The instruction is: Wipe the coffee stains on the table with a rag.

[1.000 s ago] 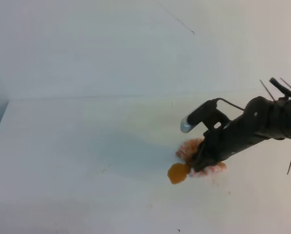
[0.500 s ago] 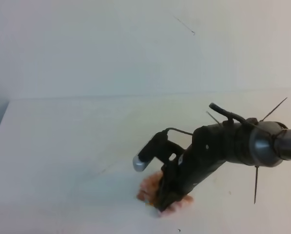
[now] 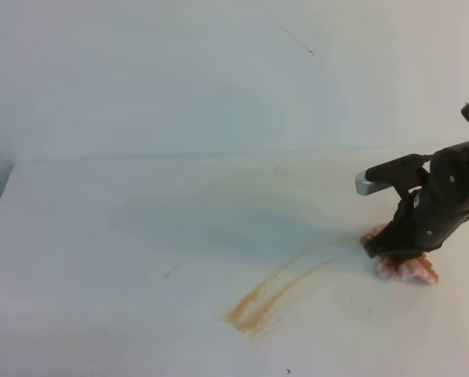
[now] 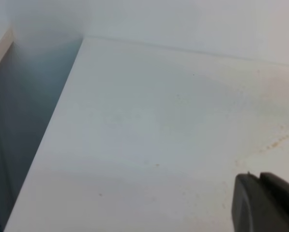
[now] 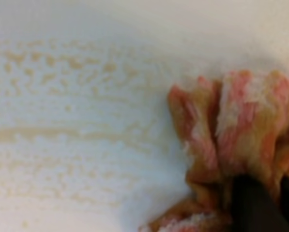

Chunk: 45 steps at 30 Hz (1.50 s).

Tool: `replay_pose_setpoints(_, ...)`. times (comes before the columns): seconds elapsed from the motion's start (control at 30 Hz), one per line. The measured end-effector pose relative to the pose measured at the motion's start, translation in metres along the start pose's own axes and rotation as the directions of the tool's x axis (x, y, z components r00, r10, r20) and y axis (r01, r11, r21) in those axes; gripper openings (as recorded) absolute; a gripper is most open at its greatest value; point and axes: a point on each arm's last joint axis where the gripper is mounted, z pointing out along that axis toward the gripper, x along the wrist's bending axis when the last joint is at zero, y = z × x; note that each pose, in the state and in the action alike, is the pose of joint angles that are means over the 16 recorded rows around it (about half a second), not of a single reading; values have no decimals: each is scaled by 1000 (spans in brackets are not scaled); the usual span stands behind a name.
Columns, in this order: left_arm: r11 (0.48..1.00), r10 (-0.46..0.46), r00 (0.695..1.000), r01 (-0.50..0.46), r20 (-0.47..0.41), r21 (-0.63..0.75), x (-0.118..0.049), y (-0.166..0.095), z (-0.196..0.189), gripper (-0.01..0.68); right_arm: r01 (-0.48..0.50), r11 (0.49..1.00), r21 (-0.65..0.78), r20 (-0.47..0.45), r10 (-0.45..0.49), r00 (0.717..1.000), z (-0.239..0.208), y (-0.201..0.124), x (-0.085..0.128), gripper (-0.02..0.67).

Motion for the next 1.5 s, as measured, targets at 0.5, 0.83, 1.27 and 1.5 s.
replay_pose_setpoints(0.5, 1000, 0, 1000, 0, 0, 0, 0, 0, 0, -1, 250, 961, -118, -158, -267, 951, -15, 7, 156, 46)
replay_pose_setpoints(0.83, 1000, 0, 1000, 0, 0, 0, 0, 0, 0, -1, 346, 937, -48, -94, -349, 932, -22, -5, 185, 46)
replay_pose_setpoints(1.27, 1000, 0, 1000, 0, 0, 0, 0, 0, 0, -1, 25, 997, -71, 93, -18, 995, -7, 18, 73, 46)
replay_pose_setpoints(1.5, 1000, 0, 1000, 0, 0, 0, 0, 0, 0, -1, 42, 998, -52, 7, -42, 999, -9, 14, 100, 46)
